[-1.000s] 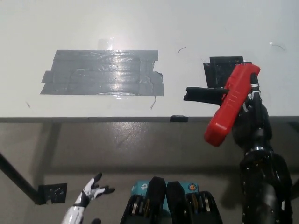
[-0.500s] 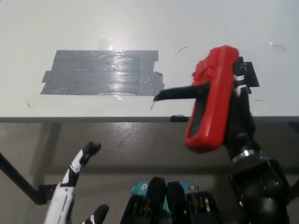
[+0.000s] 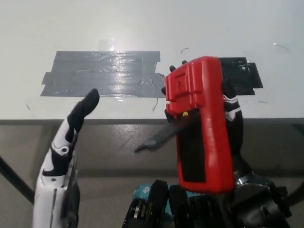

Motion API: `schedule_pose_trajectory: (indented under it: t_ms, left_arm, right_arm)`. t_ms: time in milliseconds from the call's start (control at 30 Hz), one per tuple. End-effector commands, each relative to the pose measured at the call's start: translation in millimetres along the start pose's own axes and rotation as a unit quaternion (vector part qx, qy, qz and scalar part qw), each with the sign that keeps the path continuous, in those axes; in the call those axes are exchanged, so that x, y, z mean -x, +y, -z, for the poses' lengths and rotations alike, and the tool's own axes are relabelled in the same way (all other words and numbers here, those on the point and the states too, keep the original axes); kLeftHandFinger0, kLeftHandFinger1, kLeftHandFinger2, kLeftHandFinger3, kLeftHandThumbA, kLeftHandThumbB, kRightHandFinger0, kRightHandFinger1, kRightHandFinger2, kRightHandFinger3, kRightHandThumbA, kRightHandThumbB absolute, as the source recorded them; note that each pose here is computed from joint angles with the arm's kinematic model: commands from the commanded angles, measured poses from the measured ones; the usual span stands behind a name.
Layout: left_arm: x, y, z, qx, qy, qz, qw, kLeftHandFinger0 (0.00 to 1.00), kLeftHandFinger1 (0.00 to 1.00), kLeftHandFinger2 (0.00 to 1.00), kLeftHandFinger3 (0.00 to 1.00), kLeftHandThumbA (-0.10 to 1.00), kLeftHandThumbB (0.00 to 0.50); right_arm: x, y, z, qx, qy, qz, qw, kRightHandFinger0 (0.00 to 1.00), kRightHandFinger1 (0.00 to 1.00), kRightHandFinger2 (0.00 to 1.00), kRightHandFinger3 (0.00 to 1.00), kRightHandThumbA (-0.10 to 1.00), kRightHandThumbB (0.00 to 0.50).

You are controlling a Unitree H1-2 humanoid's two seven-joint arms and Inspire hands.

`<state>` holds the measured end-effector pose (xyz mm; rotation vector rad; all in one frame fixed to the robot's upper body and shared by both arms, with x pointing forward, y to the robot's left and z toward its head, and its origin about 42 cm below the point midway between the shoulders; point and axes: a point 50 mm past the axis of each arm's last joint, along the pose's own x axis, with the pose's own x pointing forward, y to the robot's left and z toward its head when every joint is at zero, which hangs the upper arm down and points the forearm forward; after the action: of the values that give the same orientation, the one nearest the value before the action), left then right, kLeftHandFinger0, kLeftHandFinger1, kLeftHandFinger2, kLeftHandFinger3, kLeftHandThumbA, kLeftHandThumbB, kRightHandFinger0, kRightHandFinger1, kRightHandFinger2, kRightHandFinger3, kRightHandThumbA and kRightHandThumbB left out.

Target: The robot first picks the multimeter with right hand and then unfolds the black stand on the back of it using left hand

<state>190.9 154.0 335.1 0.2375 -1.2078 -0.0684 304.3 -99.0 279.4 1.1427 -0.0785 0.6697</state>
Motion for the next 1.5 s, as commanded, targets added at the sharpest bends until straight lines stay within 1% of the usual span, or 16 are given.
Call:
schedule_pose_trajectory:
  t_ms: [0, 67, 100, 233, 333, 400, 533, 633, 967, 1000, 1033, 1133, 1267, 1367, 1400, 1467]
  left_arm:
    - [-17, -4, -9, -0.021, -0.079, 0.039, 0.996, 1.00, 1.00, 1.00, 1.00, 0.94, 0.388]
    - [-16, -7, -5, -0.008, -0.079, 0.049, 0.996, 1.00, 1.00, 1.00, 1.00, 0.94, 0.385]
    - [-16, -9, -3, -0.018, -0.082, 0.047, 0.995, 1.00, 1.00, 1.00, 1.00, 1.00, 0.406]
    - [-17, -17, -3, -0.047, -0.076, 0.054, 0.995, 1.00, 1.00, 1.00, 1.00, 1.00, 0.461]
    - [-17, -18, -4, -0.048, -0.076, 0.055, 0.994, 1.00, 1.00, 1.00, 1.00, 1.00, 0.462]
    - [-14, -18, -12, -0.050, -0.066, 0.058, 0.995, 1.00, 1.00, 1.00, 1.00, 1.00, 0.500]
    - [-6, -17, -16, -0.067, -0.066, 0.062, 0.994, 1.00, 1.00, 1.00, 1.00, 1.00, 0.500]
    - [1, -19, -10, -0.044, -0.063, 0.060, 0.995, 1.00, 1.00, 1.00, 1.00, 1.00, 0.486]
    - [10, -26, -6, -0.085, -0.046, 0.058, 0.994, 1.00, 1.00, 1.00, 1.00, 1.00, 0.500]
    - [11, -26, -6, -0.087, -0.047, 0.058, 0.993, 1.00, 1.00, 0.95, 1.00, 1.00, 0.500]
    - [12, -27, -4, -0.072, -0.049, 0.056, 0.995, 1.00, 0.91, 0.87, 1.00, 1.00, 0.500]
    - [12, -28, -2, -0.065, -0.050, 0.056, 0.995, 1.00, 0.83, 0.80, 1.00, 1.00, 0.500]
    - [16, -31, -1, -0.063, -0.046, 0.058, 0.995, 1.00, 0.82, 0.80, 1.00, 1.00, 0.500]
    - [19, -31, -4, -0.084, -0.042, 0.068, 0.993, 1.00, 0.79, 0.78, 1.00, 1.00, 0.500]
    - [21, -31, -5, -0.090, -0.036, 0.071, 0.993, 1.00, 0.75, 0.77, 1.00, 1.00, 0.500]
    - [25, -31, -5, -0.094, -0.035, 0.074, 0.992, 1.00, 0.74, 0.76, 1.00, 1.00, 0.499]
  right_arm:
    - [-3, 35, 4, -0.076, -0.027, -0.107, 0.991, 0.02, 0.55, 0.91, 0.93, -0.10, 0.120]
    - [-3, 36, 4, -0.079, -0.030, -0.107, 0.991, 0.02, 0.55, 0.91, 0.94, -0.10, 0.118]
    - [-3, 36, 4, -0.079, -0.030, -0.108, 0.991, 0.02, 0.55, 0.91, 0.94, -0.10, 0.117]
    - [-4, 38, 3, -0.083, -0.035, -0.110, 0.990, 0.02, 0.55, 0.91, 0.94, -0.10, 0.113]
    - [-4, 38, 3, -0.084, -0.035, -0.110, 0.990, 0.02, 0.55, 0.92, 0.94, -0.10, 0.113]
    - [-5, 40, -1, -0.077, -0.048, -0.106, 0.990, 0.03, 0.55, 0.91, 0.95, -0.10, 0.116]
    - [-5, 42, -1, -0.086, -0.052, -0.105, 0.989, 0.07, 0.59, 0.92, 0.97, -0.10, 0.105]
    - [-7, 46, -5, -0.101, -0.055, -0.110, 0.987, 0.11, 0.63, 0.94, 0.99, -0.10, 0.087]
    - [-7, 52, -9, -0.093, -0.060, -0.112, 0.987, 0.11, 0.65, 0.97, 1.00, -0.10, 0.084]
    - [-6, 53, -11, -0.090, -0.060, -0.109, 0.988, 0.10, 0.64, 0.96, 1.00, -0.10, 0.098]
    - [-6, 54, -13, -0.084, -0.063, -0.105, 0.989, 0.08, 0.62, 0.94, 1.00, -0.10, 0.103]
    - [-7, 56, -13, -0.081, -0.063, -0.106, 0.989, 0.06, 0.59, 0.93, 1.00, -0.10, 0.098]
    - [-8, 59, -12, -0.087, -0.064, -0.108, 0.988, 0.07, 0.59, 0.93, 0.99, -0.10, 0.103]
    - [-8, 63, -11, -0.105, -0.071, -0.099, 0.987, 0.06, 0.58, 0.93, 1.00, -0.10, 0.122]
    - [-7, 64, -10, -0.111, -0.074, -0.094, 0.987, 0.06, 0.58, 0.92, 1.00, -0.10, 0.122]
    - [-6, 68, -9, -0.122, -0.084, -0.079, 0.986, 0.04, 0.54, 0.90, 1.00, -0.10, 0.126]
